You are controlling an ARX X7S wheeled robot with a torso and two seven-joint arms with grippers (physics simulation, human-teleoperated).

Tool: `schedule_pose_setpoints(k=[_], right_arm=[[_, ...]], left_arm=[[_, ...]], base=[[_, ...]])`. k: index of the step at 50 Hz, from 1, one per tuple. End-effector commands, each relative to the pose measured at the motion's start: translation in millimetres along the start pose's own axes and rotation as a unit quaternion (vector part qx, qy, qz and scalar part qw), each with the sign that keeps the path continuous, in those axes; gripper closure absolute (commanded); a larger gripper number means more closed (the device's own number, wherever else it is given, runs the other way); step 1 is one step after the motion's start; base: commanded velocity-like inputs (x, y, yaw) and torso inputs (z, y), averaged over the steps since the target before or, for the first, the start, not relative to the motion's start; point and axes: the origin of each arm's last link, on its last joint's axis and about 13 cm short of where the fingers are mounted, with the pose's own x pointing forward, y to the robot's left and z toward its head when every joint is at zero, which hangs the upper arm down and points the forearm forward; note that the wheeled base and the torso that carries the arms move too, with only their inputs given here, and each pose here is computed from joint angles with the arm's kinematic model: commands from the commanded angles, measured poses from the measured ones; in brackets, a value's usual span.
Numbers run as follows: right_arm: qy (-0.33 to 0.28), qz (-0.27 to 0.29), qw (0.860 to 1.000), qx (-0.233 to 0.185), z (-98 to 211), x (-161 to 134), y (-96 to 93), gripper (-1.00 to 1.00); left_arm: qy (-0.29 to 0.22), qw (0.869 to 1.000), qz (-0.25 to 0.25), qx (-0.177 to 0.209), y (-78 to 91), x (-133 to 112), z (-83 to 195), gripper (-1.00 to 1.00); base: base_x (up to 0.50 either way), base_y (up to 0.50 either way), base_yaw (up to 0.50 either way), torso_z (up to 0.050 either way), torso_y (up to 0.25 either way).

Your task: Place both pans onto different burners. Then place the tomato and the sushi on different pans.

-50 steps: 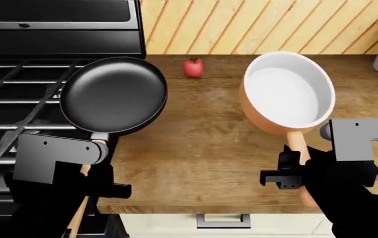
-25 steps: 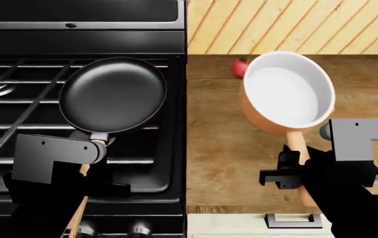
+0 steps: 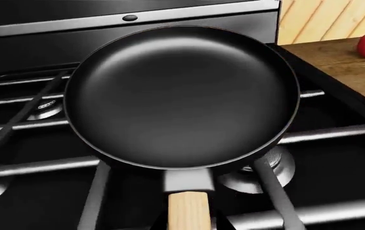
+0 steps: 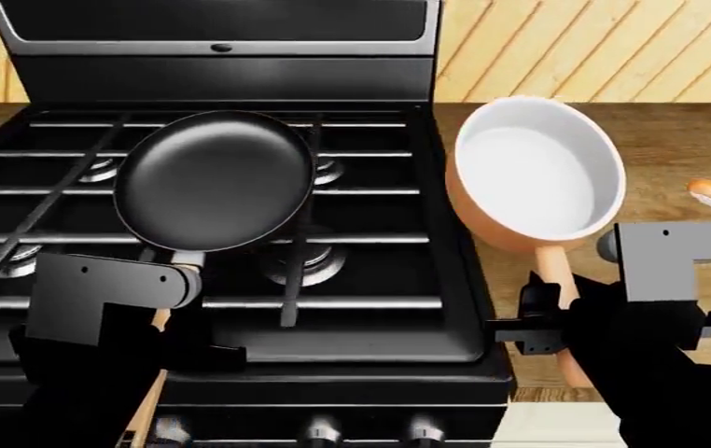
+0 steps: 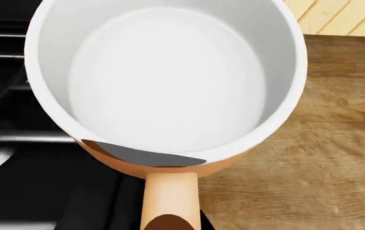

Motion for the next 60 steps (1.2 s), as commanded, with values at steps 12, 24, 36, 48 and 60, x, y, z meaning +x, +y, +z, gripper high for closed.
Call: schedule_pose_setpoints(k=[12, 24, 36, 48, 60], right_arm=[[-0.033, -0.011, 0.999, 0.003, 10, 2, -1.9, 1.0], [-0.034, -0.008, 0.999, 0.002, 10, 1, -0.8, 1.0], [-0.029, 0.0, 1.0, -0.002, 13, 6, 3.1, 1.0], [-0.012, 0.001, 1.0, -0.004, 23, 15, 0.3, 1.0], [0.023, -0.023, 0.999, -0.033, 29, 30, -6.1, 1.0]], left_arm=[[-0.032, 0.999, 0.041, -0.009, 5.6, 2, 9, 1.0], [-0.031, 0.999, 0.043, -0.008, 6.6, 1, 10, 1.0], [-0.033, 0.998, 0.047, -0.006, 8.3, 1, 10, 1.0], [-0.036, 0.998, 0.047, -0.006, 8.5, 2, 11, 1.0], [-0.038, 0.998, 0.045, -0.007, 8.7, 3, 16, 1.0]], base=[[0.0, 0.5, 0.0, 0.002, 0.004], [0.0, 0.5, 0.0, 0.002, 0.005], [0.0, 0.45, 0.0, 0.002, 0.004], [0.0, 0.0, 0.0, 0.002, 0.004], [0.0, 0.0, 0.0, 0.002, 0.004]])
